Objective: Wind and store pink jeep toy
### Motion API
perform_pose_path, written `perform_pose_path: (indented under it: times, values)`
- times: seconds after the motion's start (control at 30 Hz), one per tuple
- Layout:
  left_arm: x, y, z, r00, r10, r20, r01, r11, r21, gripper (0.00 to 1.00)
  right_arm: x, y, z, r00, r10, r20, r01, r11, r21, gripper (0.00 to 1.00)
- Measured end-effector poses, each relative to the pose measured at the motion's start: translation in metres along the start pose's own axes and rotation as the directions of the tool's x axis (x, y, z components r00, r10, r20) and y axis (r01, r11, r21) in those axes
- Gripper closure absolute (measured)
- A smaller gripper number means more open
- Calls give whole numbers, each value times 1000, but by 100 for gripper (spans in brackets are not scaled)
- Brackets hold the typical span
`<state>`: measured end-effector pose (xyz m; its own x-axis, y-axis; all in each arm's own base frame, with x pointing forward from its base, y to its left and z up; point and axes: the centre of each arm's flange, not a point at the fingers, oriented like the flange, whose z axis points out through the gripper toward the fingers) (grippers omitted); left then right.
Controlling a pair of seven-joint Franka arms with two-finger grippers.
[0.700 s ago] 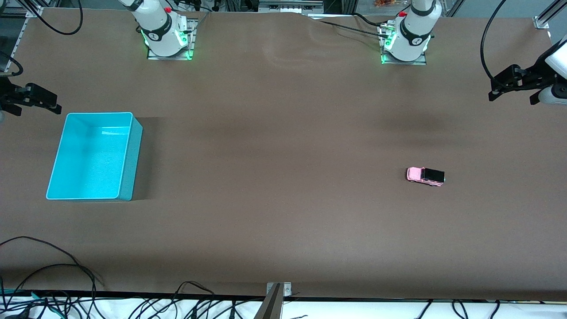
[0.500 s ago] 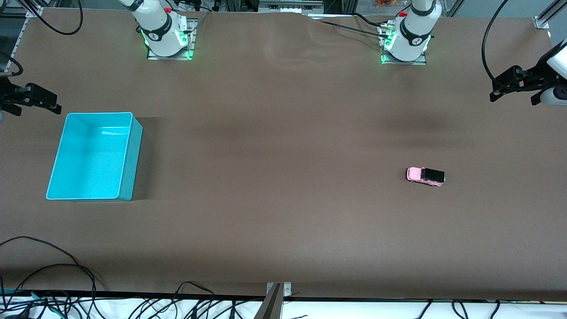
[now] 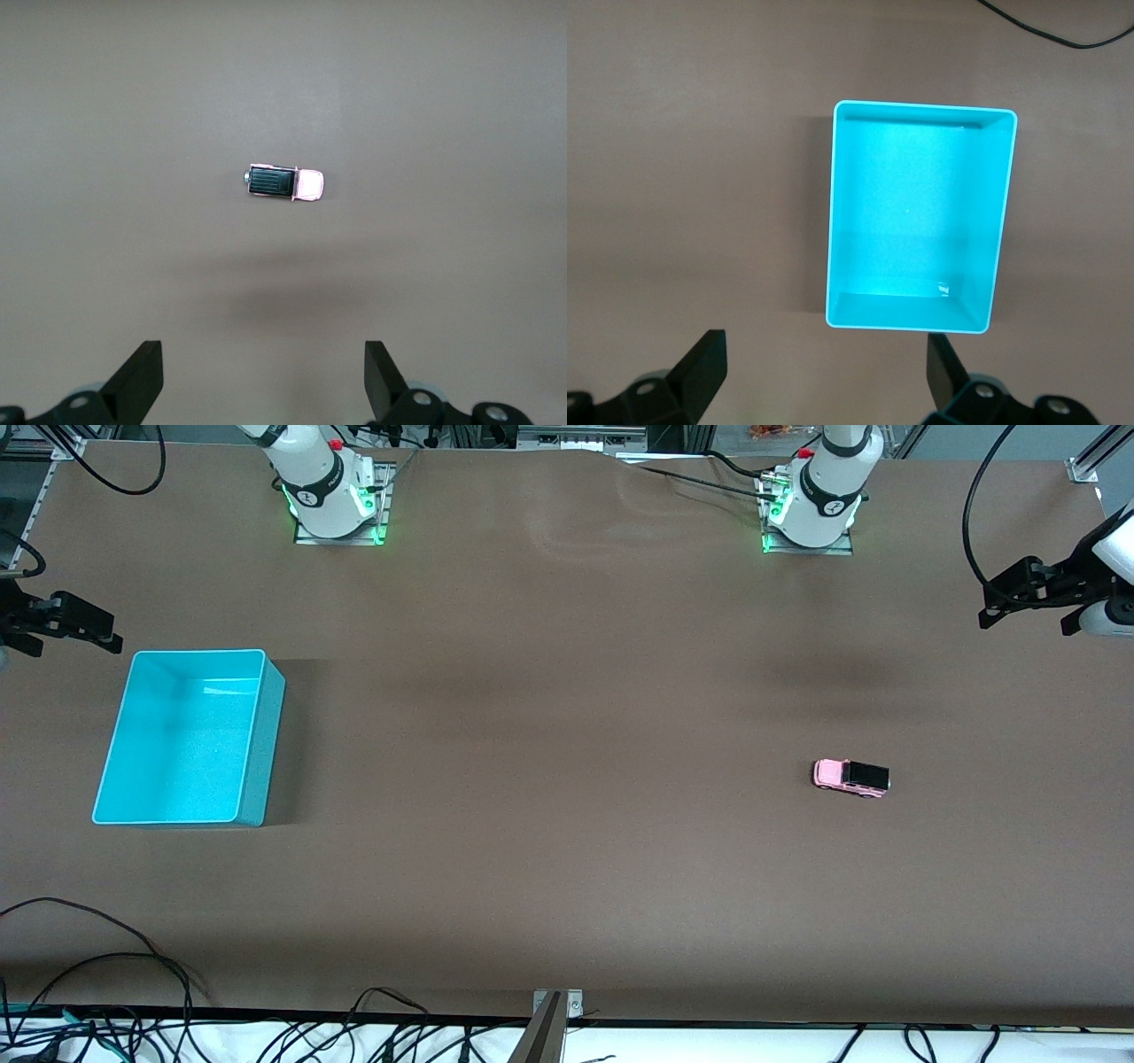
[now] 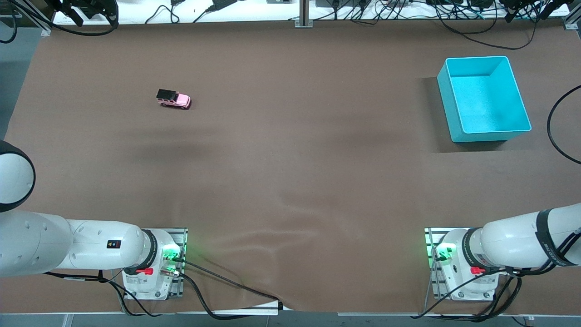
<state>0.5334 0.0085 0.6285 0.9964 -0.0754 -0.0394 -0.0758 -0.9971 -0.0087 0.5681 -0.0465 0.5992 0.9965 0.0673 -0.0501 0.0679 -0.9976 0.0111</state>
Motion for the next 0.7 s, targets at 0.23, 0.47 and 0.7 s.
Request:
perform_pose_path:
  times: [0.23, 0.47, 0.7]
  values:
    - [0, 1, 0, 1000, 3, 0, -3, 1000, 0, 0, 0, 0, 0, 1000, 0, 0, 0, 1000, 0, 0]
    - [0, 3, 0, 1000, 6, 0, -6, 1000, 0, 0, 0, 0, 0, 1000, 0, 0, 0, 1000, 0, 0]
    - [0, 3, 0, 1000, 6, 0, -6, 1000, 0, 0, 0, 0, 0, 1000, 0, 0, 0, 1000, 0, 0]
